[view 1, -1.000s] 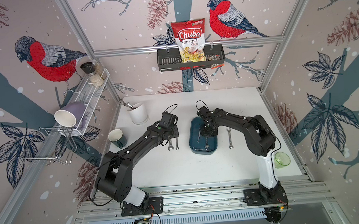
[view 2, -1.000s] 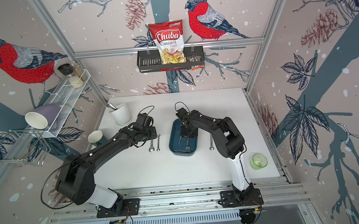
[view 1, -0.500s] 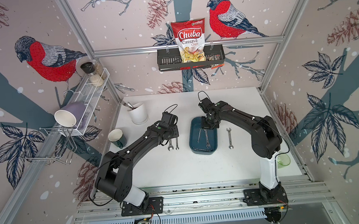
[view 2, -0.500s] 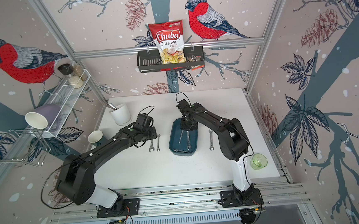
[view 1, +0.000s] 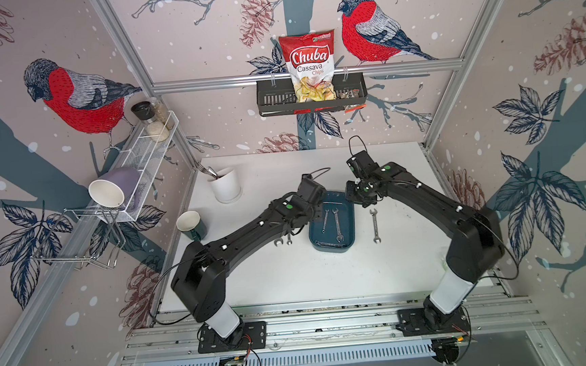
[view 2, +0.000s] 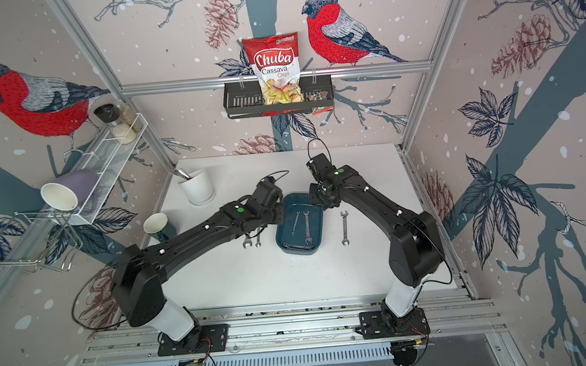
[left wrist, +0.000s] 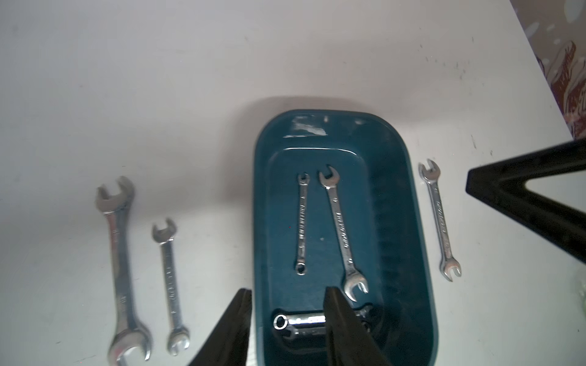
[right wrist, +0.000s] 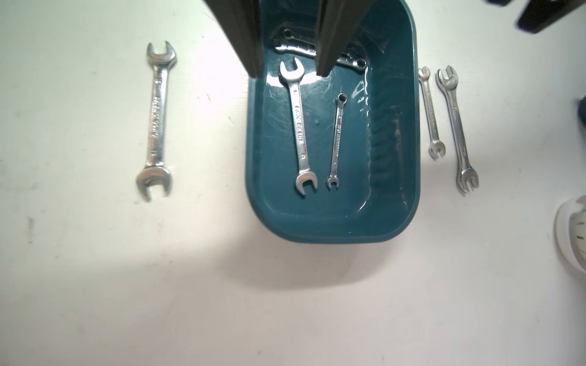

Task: Take out the wrench from the storage box
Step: Pick up the wrench from the storage box, then place the wrench at the center of the board.

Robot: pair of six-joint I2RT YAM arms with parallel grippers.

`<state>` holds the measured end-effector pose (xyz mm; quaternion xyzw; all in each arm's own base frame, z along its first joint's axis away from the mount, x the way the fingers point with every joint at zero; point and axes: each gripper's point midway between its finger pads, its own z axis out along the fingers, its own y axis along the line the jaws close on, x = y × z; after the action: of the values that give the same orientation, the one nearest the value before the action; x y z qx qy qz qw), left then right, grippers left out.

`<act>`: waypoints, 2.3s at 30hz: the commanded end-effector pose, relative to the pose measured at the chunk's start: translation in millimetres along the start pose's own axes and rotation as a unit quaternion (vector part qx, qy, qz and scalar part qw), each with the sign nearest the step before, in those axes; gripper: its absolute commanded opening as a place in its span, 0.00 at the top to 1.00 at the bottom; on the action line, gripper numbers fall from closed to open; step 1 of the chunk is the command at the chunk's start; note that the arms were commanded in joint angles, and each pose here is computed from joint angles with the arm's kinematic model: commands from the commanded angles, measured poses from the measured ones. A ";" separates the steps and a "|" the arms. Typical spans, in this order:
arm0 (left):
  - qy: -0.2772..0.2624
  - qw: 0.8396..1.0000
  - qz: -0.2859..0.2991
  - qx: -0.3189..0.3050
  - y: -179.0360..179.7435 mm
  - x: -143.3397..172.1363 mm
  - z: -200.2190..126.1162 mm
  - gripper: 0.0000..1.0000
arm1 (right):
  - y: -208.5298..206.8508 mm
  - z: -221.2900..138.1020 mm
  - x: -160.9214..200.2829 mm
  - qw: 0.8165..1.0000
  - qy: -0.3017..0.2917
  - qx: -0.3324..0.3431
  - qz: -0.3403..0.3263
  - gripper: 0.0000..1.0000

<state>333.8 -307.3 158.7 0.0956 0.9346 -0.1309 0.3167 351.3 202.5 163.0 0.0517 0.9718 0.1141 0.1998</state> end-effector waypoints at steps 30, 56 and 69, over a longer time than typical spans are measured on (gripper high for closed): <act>0.167 0.977 0.026 -0.128 -23.0 84.2 149.9 0.80 | -139.5 -25.8 21.1 0.992 -0.056 -0.013 0.112 0.53; 0.084 0.990 0.012 -0.109 -13.3 -0.5 83.9 0.87 | -139.2 -27.4 19.8 0.992 -0.054 -0.022 0.108 0.53; 0.051 0.987 -0.050 -0.145 77.1 -24.0 43.1 0.86 | -133.2 -27.0 20.1 0.992 -0.052 -0.035 0.108 0.54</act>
<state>390.8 -265.8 122.7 0.0194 0.9659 -0.0058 0.2581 311.2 66.5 141.6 0.1654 0.9465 0.1569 0.2284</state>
